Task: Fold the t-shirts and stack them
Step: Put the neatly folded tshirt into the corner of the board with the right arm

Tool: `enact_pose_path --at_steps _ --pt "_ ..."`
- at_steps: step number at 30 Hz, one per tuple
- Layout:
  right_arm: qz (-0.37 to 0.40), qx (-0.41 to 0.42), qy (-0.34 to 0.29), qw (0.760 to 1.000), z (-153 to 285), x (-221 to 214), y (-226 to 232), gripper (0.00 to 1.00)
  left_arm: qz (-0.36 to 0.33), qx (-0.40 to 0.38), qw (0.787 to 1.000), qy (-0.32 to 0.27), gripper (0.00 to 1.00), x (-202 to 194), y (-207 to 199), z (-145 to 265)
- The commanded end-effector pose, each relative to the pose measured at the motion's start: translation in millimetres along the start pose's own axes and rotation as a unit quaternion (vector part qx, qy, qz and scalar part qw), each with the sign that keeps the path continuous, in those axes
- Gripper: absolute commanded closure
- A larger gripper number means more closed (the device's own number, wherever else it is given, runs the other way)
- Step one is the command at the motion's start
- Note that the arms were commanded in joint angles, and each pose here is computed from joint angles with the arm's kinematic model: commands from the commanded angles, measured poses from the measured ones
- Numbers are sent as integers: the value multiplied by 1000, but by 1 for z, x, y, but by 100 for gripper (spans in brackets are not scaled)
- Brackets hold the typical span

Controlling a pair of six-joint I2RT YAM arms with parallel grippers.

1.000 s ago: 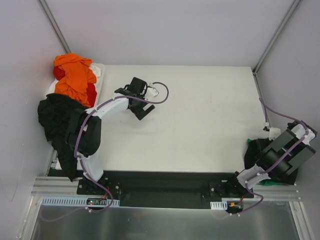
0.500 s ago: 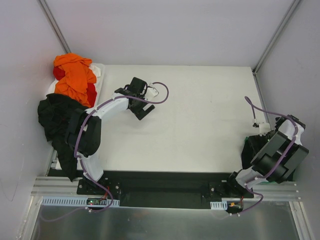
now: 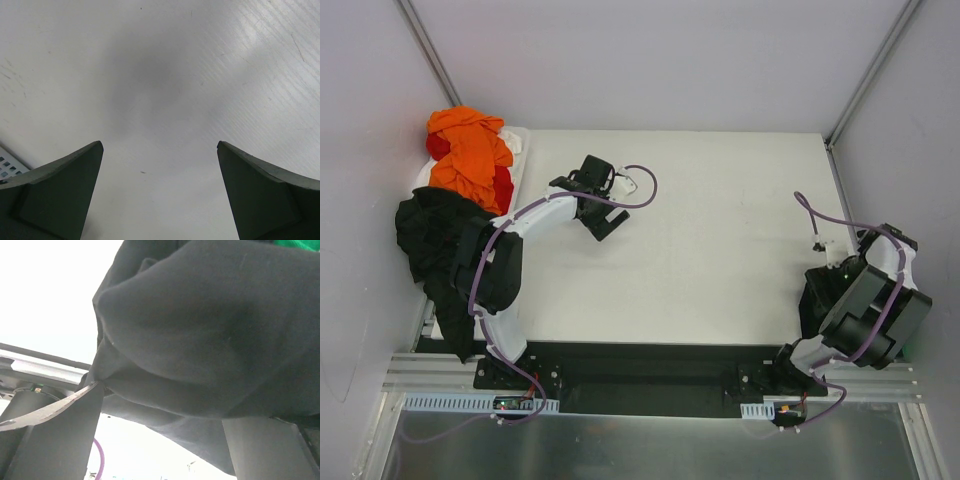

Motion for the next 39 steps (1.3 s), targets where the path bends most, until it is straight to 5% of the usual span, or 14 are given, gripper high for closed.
enact_pose_path --at_steps 1,18,28,39 --pt "5 34 -32 999 1 9 20 4 -4 10 1000 -15 1 4 1 12" --pt "18 -72 -88 993 63 6 42 4 1 0 1000 -18 1 5 -2 10" --pt "39 -105 -49 992 46 -11 56 4 0 2 1000 -16 1 5 -1 8" --pt "52 -147 -86 984 65 -8 63 4 13 19 1000 -18 1 4 2 7"
Point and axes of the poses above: each gripper's point midway between its finger pads, its own z axis back along the fingers, its own y axis along the line the jaws close on, x = y × z, the point moved 5 cm from there along z, back along the fingers, and after that the axes turned 7 degrees about z, right-handed, at the moved point
